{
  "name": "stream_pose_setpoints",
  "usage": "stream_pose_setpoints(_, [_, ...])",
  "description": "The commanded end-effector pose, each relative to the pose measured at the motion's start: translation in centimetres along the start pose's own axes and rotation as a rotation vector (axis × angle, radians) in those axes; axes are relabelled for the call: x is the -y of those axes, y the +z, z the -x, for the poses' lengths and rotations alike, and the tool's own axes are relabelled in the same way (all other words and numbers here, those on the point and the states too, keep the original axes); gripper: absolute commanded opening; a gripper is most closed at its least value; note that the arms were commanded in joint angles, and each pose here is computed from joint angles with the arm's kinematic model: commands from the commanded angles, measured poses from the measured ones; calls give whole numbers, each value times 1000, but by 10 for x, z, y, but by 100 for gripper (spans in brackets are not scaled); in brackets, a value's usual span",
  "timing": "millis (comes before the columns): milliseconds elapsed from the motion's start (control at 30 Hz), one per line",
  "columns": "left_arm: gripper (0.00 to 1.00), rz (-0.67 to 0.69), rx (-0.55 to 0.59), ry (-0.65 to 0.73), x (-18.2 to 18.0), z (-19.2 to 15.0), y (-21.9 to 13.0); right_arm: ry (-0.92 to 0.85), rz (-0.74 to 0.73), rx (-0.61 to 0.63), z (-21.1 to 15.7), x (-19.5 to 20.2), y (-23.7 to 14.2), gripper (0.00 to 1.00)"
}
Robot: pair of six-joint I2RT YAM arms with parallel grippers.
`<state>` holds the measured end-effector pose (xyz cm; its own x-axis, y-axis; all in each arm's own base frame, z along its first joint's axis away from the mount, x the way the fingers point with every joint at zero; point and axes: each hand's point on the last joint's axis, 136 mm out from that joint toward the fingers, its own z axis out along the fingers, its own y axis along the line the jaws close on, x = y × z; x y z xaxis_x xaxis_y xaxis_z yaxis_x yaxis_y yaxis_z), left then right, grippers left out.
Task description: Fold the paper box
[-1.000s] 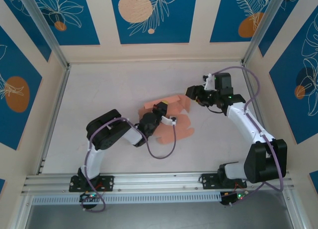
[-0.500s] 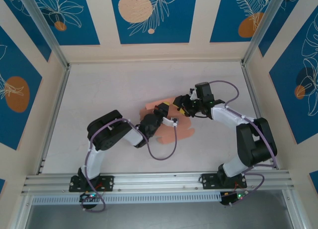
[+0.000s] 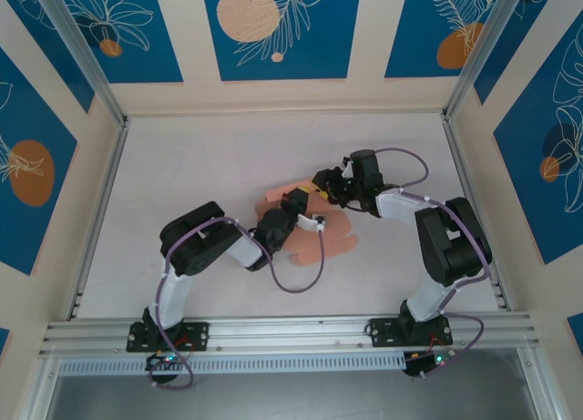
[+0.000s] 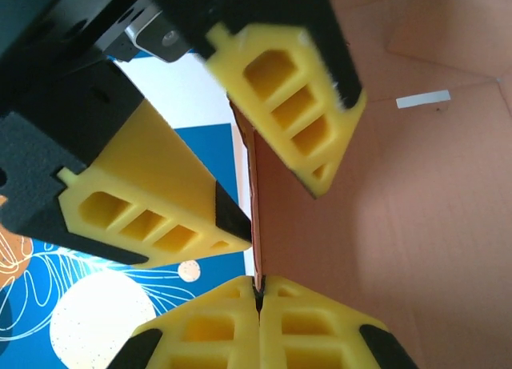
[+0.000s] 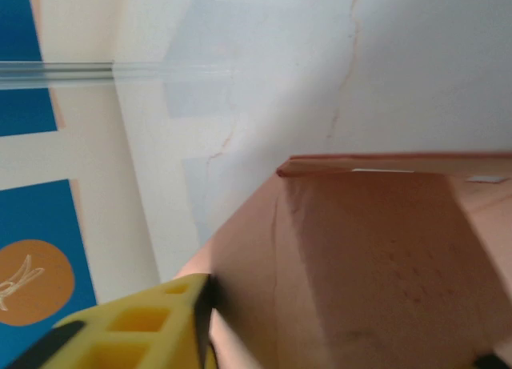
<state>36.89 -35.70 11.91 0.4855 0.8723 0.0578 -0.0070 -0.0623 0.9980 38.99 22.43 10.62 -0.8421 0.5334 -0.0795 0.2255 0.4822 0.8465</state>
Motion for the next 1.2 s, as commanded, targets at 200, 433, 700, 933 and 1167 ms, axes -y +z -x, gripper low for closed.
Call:
stream_pose_setpoints(200, [42,22,14,-124,-16,5,-7,3,30,52,5,7,9,12])
stream_pose_setpoints(433, [95,22,30,-375,-64,13,-35,-23,84,79,6,5,8,11])
stream_pose_setpoints(700, [86,-51,-62,-1515,-145,-34,-104,-49,125,97,6,2,5,11])
stream_pose_setpoints(933, [74,-283,-261,-2450,-92,-64,-131,-62,139,84,5,-1,5,11])
stream_pose_setpoints(1167, [85,-402,-253,-2696,-65,-53,-113,-77,142,76,2,-2,4,11])
